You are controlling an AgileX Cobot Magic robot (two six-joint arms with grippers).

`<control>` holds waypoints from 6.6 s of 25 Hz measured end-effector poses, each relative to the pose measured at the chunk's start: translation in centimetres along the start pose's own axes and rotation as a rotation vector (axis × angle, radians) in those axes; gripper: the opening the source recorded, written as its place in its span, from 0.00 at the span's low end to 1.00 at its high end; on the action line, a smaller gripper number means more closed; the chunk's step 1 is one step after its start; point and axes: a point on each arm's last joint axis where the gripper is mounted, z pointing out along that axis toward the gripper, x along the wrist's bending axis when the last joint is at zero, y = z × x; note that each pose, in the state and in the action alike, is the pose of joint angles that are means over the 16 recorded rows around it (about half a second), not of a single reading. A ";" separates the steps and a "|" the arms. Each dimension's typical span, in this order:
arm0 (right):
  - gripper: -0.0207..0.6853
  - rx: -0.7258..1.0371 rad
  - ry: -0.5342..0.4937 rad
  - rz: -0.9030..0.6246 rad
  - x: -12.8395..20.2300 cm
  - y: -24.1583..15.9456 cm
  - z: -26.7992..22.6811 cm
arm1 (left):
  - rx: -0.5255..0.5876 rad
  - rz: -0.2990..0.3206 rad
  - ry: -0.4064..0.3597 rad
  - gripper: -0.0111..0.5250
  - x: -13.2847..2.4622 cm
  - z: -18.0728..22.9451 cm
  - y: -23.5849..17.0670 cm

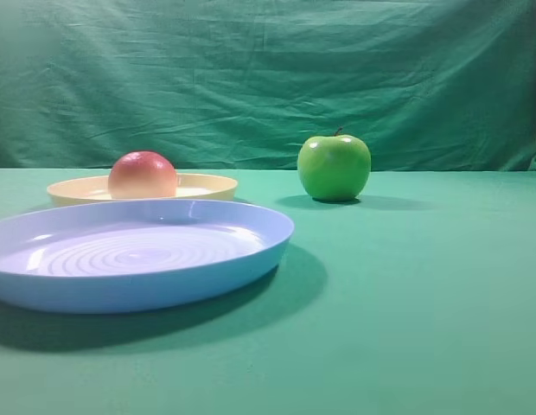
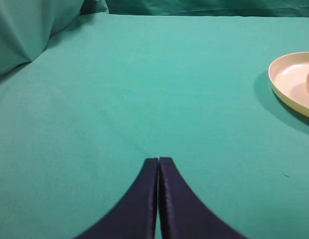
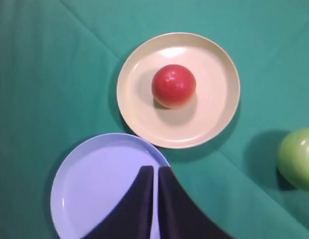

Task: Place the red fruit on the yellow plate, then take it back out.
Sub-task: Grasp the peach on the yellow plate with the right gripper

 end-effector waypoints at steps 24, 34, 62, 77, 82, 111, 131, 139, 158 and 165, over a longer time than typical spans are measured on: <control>0.03 -0.153 -0.338 0.196 0.4 -13.9 -13.8 | 0.000 0.000 0.000 0.02 0.0 0.0 0.0; 0.03 -0.415 -0.527 0.349 -1.5 -20.7 -15.2 | 0.000 0.000 0.000 0.02 0.0 0.0 0.0; 0.03 -0.676 -0.818 0.507 -0.5 -39.4 -2.8 | 0.000 0.000 0.000 0.02 0.0 0.0 0.0; 0.03 -0.612 -0.812 0.503 -0.7 -40.7 -0.9 | 0.000 -0.001 0.000 0.02 0.0 0.0 0.0; 0.03 -0.606 -0.816 0.489 -0.7 -40.7 -0.9 | 0.000 -0.001 0.000 0.02 0.0 0.0 0.0; 0.03 -0.551 -0.627 0.264 -1.4 -28.0 -10.3 | 0.000 -0.001 0.000 0.02 0.0 0.0 0.0; 0.03 -0.159 -0.305 0.198 -4.2 -15.2 -6.3 | 0.000 -0.001 0.000 0.02 0.0 0.0 0.0; 0.03 -0.079 -0.166 0.080 -4.4 -9.2 -0.5 | 0.000 0.000 0.000 0.02 0.0 0.0 0.0; 0.45 -0.027 0.102 -0.181 -3.7 0.9 16.5 | 0.000 0.001 0.000 0.02 0.0 0.0 0.0; 0.82 -0.065 0.088 -0.231 -3.6 1.3 21.0 | 0.000 0.001 0.000 0.02 0.0 0.0 0.0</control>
